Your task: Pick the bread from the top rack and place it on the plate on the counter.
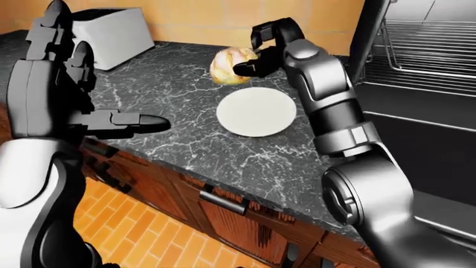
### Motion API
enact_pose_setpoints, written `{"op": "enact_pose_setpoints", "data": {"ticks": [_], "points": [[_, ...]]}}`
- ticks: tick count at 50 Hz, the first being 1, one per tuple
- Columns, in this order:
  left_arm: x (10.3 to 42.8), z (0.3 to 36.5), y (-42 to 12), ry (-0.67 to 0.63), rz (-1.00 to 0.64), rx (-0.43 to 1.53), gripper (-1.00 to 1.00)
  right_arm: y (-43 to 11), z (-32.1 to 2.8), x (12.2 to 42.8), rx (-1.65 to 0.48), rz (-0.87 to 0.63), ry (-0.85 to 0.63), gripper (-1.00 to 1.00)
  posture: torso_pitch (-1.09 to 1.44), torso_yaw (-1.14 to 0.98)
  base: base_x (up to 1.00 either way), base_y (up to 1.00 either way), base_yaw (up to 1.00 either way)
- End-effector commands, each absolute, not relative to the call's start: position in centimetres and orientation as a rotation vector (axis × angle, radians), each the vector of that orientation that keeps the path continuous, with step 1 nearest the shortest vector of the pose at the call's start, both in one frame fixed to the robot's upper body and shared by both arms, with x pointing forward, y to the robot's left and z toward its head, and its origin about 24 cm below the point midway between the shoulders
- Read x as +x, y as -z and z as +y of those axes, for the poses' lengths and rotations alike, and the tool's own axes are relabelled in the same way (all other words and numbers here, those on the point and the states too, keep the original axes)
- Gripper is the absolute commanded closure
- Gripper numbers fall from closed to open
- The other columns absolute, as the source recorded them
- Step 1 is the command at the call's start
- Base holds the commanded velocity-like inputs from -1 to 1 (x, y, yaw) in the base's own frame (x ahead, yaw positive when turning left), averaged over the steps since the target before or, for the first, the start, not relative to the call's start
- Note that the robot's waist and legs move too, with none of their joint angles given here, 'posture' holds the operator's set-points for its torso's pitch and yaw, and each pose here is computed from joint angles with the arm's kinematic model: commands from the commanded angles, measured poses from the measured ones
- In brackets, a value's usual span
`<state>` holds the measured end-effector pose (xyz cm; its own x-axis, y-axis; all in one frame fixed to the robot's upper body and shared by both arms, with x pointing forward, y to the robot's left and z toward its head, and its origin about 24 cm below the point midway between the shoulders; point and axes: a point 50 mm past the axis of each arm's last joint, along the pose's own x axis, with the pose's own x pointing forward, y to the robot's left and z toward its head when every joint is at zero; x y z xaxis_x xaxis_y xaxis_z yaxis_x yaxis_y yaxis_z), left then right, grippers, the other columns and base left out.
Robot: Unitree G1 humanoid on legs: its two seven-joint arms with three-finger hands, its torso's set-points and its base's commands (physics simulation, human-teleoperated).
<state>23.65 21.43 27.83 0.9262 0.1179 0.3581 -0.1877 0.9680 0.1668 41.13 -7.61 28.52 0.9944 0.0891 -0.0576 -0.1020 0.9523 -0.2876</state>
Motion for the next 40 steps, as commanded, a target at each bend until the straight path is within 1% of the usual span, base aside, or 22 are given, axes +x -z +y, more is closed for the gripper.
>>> {"op": "enact_pose_setpoints", "data": {"ticks": [1,25,40], "points": [[23.1,21.5,-28.9,-0.176,-0.422,0.212,-1.00,-31.2,-7.6,40.8,-0.299,-0.079,-0.062,1.00,0.00,0.59,0.00,0.00,0.00],[23.3,21.3,-29.2,-0.171,-0.426,0.218,-1.00,-28.0,-9.7,41.8,-0.352,-0.008,0.061,1.00,0.00,0.59,0.00,0.00,0.00],[23.5,21.1,-29.2,-0.165,-0.424,0.221,-1.00,-26.2,-10.9,42.0,-0.348,0.041,0.086,1.00,0.00,0.59,0.00,0.00,0.00]]}}
